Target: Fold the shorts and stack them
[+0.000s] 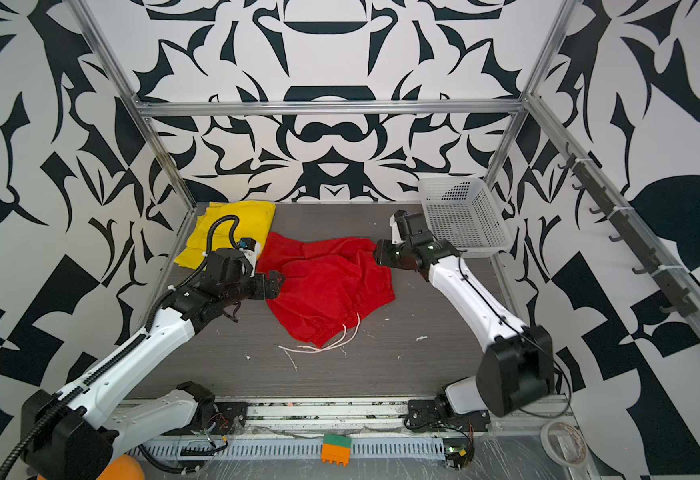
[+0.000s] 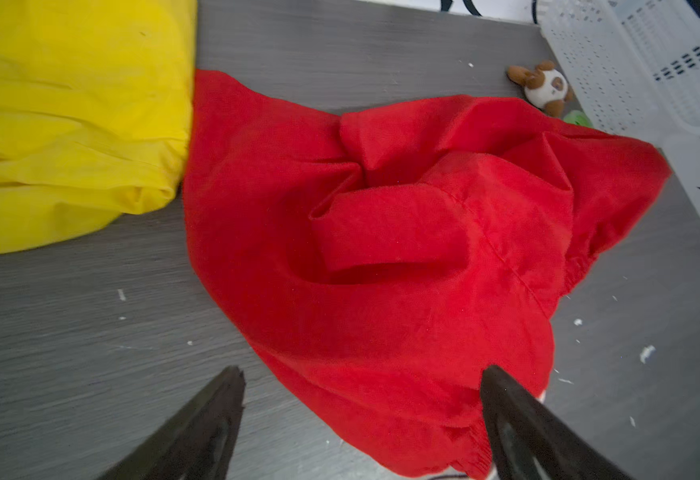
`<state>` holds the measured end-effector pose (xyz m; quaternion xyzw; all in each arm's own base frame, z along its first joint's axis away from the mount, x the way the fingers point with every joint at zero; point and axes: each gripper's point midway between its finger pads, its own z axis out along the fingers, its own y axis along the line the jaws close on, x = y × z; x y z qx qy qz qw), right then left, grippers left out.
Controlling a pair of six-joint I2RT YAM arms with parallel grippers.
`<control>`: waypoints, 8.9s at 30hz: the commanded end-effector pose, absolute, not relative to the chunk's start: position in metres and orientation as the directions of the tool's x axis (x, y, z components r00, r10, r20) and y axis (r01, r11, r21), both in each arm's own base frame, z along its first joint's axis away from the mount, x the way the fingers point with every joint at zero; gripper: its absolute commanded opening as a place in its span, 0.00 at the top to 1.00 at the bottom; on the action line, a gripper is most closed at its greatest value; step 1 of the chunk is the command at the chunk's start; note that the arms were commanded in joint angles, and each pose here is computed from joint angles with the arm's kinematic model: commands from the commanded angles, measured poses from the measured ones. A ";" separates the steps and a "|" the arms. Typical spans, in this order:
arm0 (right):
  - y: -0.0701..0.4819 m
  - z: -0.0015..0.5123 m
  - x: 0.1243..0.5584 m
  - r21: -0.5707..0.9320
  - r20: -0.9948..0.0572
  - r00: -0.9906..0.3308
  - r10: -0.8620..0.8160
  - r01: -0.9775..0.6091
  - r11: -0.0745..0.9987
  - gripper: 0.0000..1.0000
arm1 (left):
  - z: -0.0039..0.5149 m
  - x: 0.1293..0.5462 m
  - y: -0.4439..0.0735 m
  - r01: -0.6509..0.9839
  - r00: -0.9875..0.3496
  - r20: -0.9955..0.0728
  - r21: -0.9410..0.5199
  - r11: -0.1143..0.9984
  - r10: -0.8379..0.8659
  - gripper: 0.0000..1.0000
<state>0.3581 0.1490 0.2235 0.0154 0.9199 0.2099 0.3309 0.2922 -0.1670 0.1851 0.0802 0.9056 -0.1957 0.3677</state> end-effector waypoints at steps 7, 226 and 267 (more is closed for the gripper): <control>0.205 0.158 0.291 0.521 -0.495 -0.855 0.154 -0.150 0.840 0.42 | 0.121 0.250 -0.209 0.212 -0.889 -0.455 -0.513 0.832 -0.054 0.10; 0.205 0.120 0.211 0.908 0.057 -0.802 0.595 0.289 0.302 0.24 | 0.112 0.158 -0.410 0.818 -0.530 -0.600 -0.547 0.175 0.599 0.78; 0.147 0.098 0.214 0.708 -0.116 -0.834 0.540 0.312 0.634 0.92 | 0.130 0.246 -0.321 0.509 -0.832 -0.498 -0.509 0.694 0.245 0.32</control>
